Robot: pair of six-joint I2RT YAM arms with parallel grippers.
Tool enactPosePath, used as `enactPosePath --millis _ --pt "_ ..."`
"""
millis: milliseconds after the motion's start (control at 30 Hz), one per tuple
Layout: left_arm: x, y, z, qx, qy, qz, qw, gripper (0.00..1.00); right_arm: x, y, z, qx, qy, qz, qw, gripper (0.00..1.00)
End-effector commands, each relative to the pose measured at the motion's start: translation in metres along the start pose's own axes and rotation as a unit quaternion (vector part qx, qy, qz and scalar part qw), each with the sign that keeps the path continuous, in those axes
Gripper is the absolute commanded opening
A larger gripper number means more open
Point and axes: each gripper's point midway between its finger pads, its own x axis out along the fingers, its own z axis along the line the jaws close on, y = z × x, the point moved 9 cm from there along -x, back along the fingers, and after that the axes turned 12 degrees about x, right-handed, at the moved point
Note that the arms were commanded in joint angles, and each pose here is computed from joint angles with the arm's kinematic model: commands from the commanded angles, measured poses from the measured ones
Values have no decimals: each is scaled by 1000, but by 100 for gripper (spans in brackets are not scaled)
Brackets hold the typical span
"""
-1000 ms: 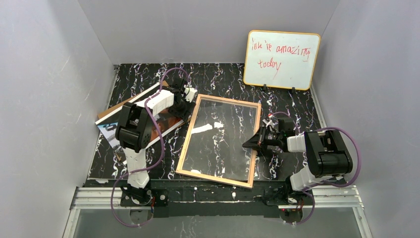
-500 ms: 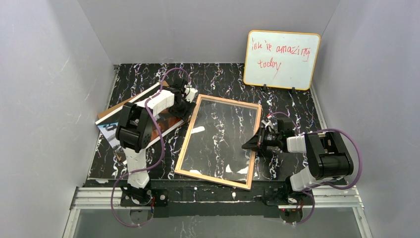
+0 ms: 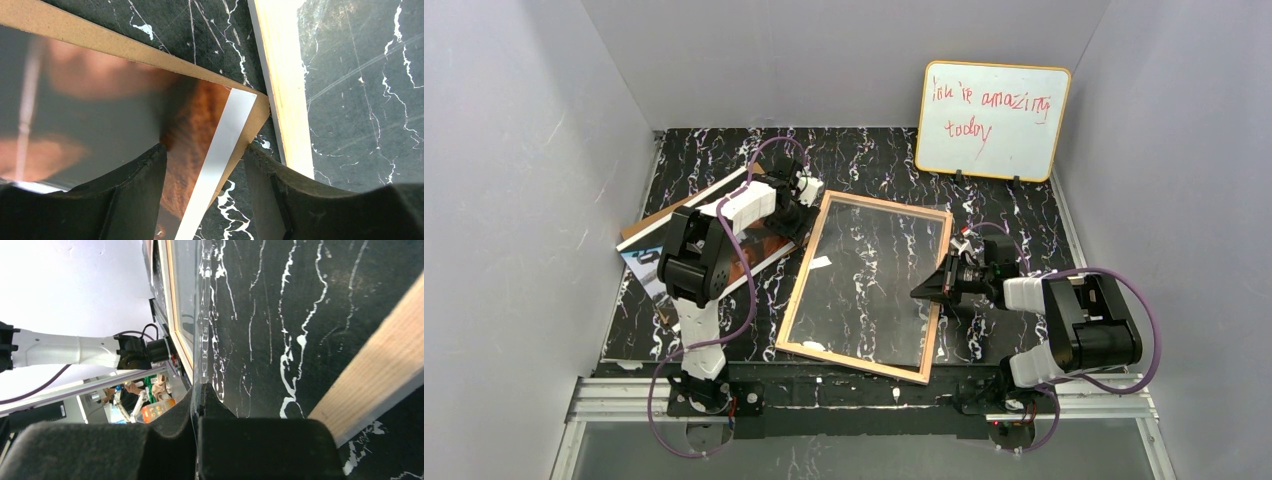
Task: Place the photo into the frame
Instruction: Place the photo frame item in the photo frame.
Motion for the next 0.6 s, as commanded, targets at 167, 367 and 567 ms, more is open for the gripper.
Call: enactPosePath --millis 167,367,567 --pt "36 39 -31 -6 89 84 992 55 -8 13 28 -1 -109 42 993 1" --pt "36 40 -32 -4 91 84 992 53 -16 17 48 -22 -154 43 987 1" --pt "33 39 -32 -5 92 81 992 52 -20 21 63 -51 -174 41 983 1"
